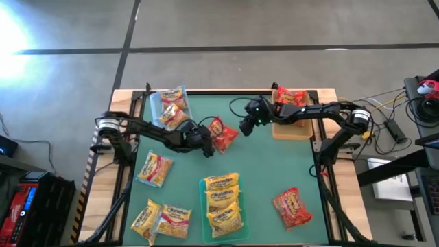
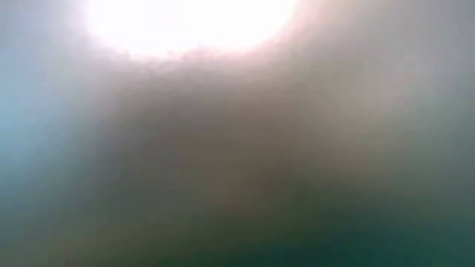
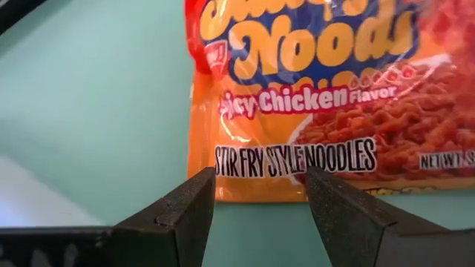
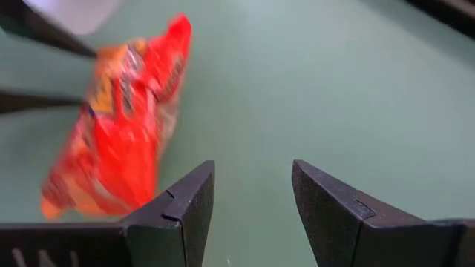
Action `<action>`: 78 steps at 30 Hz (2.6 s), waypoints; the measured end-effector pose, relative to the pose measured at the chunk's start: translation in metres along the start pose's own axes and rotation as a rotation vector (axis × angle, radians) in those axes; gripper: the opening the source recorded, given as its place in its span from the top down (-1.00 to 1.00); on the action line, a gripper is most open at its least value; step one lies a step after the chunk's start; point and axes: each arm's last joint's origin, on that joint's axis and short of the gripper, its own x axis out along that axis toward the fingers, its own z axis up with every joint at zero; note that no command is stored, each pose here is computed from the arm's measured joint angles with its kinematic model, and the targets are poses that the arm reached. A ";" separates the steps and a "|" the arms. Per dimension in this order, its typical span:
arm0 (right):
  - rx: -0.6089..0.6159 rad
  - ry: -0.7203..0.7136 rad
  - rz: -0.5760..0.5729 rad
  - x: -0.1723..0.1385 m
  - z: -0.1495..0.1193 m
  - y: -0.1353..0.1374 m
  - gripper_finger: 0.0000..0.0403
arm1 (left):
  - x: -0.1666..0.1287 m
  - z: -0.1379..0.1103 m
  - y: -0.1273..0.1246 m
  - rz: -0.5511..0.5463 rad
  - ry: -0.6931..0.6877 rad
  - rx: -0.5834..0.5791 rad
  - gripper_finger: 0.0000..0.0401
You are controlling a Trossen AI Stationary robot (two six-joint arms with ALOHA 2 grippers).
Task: Sort Maruchan noodles
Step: Put the top red noodle pack into the orange bin
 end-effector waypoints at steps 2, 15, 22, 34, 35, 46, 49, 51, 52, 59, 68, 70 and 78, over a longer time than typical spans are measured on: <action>-0.009 0.021 -0.006 0.000 -0.002 -0.001 0.15 | -0.002 -0.004 0.003 0.007 0.012 -0.012 0.02; -0.010 0.038 -0.011 0.000 -0.004 -0.001 0.15 | -0.031 -0.026 0.036 0.056 0.040 -0.030 0.02; -0.010 0.038 -0.011 0.000 -0.004 -0.001 0.15 | -0.044 -0.027 0.040 0.026 -0.030 -0.103 0.02; 0.087 0.085 0.262 -0.002 0.001 -0.003 0.15 | -0.056 -0.017 0.018 -0.095 -0.053 -0.134 0.02; 0.089 0.083 0.282 -0.002 0.002 -0.003 0.15 | -0.055 -0.018 0.018 -0.091 -0.047 -0.138 0.02; 0.082 0.066 0.300 -0.002 0.004 -0.002 0.15 | -0.032 -0.023 0.007 -0.038 0.007 -0.126 0.02; 0.081 0.062 0.301 -0.002 0.004 -0.002 0.15 | -0.026 -0.021 0.001 -0.034 0.015 -0.100 0.02; 0.081 0.059 0.302 -0.002 0.004 -0.002 0.15 | -0.023 -0.018 -0.002 -0.034 0.013 -0.075 0.02; 0.081 0.059 0.302 -0.002 0.004 -0.002 0.15 | -0.022 -0.017 -0.003 -0.034 0.012 -0.060 0.02; 0.073 0.051 0.304 -0.002 0.005 -0.002 0.15 | -0.007 -0.005 -0.008 -0.023 -0.004 -0.007 0.02; 0.056 0.025 0.307 -0.002 0.007 -0.003 0.08 | 0.003 0.002 0.002 0.024 0.000 0.020 0.02; 0.054 0.023 0.303 -0.002 0.008 -0.005 0.05 | -0.002 0.003 0.003 0.023 0.003 0.046 0.02; 0.039 0.012 0.289 -0.003 0.010 -0.011 0.04 | -0.017 0.017 0.020 0.133 -0.062 0.019 0.02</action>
